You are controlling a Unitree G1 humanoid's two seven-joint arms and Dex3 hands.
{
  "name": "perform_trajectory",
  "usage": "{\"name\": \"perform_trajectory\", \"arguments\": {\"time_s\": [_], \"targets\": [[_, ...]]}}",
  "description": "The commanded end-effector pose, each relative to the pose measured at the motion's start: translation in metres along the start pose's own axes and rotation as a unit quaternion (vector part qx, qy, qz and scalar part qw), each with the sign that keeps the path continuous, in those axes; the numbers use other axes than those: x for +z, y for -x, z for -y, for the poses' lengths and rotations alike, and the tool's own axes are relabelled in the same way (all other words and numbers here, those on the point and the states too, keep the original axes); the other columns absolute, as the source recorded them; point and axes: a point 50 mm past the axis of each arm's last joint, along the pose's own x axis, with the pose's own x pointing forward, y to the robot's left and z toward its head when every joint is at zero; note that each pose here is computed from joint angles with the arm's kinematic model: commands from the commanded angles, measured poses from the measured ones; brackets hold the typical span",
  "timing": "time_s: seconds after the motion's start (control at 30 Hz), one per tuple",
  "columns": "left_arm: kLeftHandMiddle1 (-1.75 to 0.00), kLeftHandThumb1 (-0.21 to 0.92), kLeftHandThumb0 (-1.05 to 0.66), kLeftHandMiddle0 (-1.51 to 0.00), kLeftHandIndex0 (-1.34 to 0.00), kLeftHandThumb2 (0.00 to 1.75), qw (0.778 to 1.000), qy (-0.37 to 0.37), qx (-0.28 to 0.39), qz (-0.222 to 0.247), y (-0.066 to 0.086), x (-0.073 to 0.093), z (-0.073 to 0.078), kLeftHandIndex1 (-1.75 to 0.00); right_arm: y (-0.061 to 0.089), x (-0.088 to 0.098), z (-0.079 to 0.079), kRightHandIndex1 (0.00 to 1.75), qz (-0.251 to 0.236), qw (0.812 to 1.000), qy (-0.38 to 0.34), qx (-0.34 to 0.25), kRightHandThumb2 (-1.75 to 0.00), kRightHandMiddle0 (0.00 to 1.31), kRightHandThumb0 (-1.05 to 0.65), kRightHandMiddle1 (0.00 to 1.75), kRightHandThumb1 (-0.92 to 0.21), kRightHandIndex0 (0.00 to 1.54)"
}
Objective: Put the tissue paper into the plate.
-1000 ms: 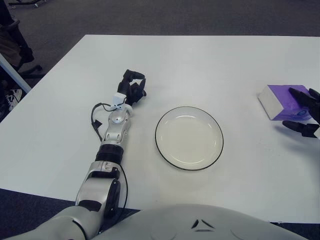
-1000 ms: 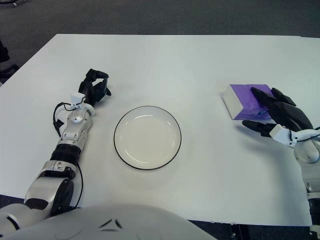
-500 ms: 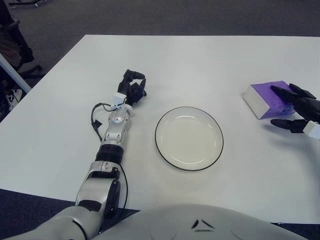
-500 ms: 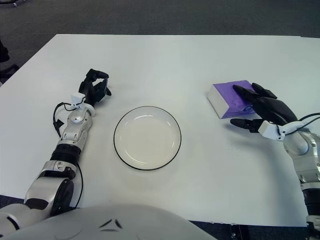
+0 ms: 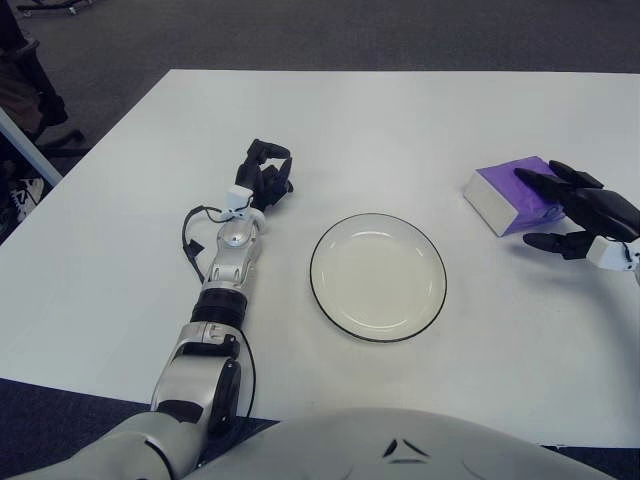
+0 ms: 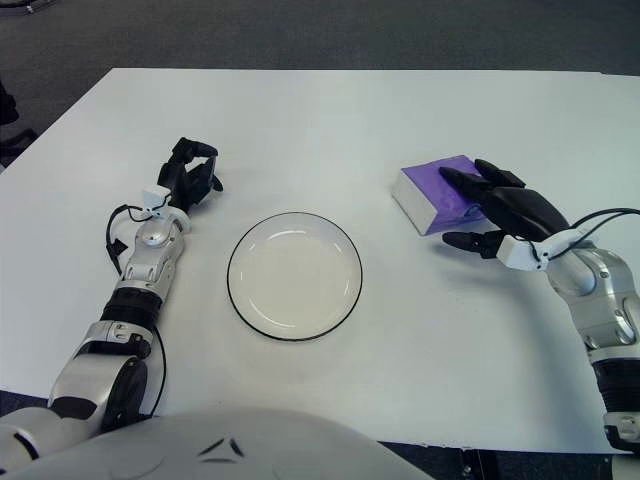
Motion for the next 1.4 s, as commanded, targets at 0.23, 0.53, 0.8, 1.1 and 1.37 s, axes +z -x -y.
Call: {"name": "perform_trajectory", "arguments": {"time_s": [0.23, 0.53, 0.8, 1.1, 1.37], "targets": [[-1.75, 0.92, -0.35, -0.69, -0.33, 0.40, 0.996, 0.014, 0.006, -0.085, 0.030, -0.044, 0.003, -1.62, -0.008, 0.004, -0.013, 0.00, 0.015, 0.998, 0.020, 0.065, -0.68, 0.33, -0.94, 0.02, -0.92, 0.29], [-1.75, 0.92, -0.35, -0.70, -0.33, 0.40, 0.996, 0.014, 0.007, -0.085, 0.030, -0.044, 0.004, -1.63, -0.013, 0.011, 0.001, 0.02, 0.059, 0.996, 0.052, 0.037, -0.69, 0.34, -0.93, 0.02, -0.92, 0.32], [-1.75, 0.92, -0.35, -0.70, -0.33, 0.40, 0.996, 0.014, 0.008, -0.085, 0.030, -0.044, 0.004, -1.62, -0.016, 0.018, 0.021, 0.02, 0.072, 0.993, 0.093, 0.013, -0.69, 0.36, -0.91, 0.02, -0.92, 0.35], [-1.75, 0.92, -0.35, -0.70, -0.33, 0.40, 0.996, 0.013, 0.009, -0.085, 0.030, -0.044, 0.005, -1.62, -0.015, 0.028, 0.040, 0.02, 0.075, 0.989, 0.126, -0.026, -0.70, 0.36, -0.90, 0.02, -0.92, 0.36], [-1.75, 0.92, -0.35, -0.70, -0.33, 0.40, 0.996, 0.014, 0.010, -0.084, 0.030, -0.044, 0.005, -1.62, -0.013, 0.035, 0.053, 0.01, 0.082, 0.985, 0.137, -0.058, -0.70, 0.36, -0.89, 0.02, -0.92, 0.36]]}}
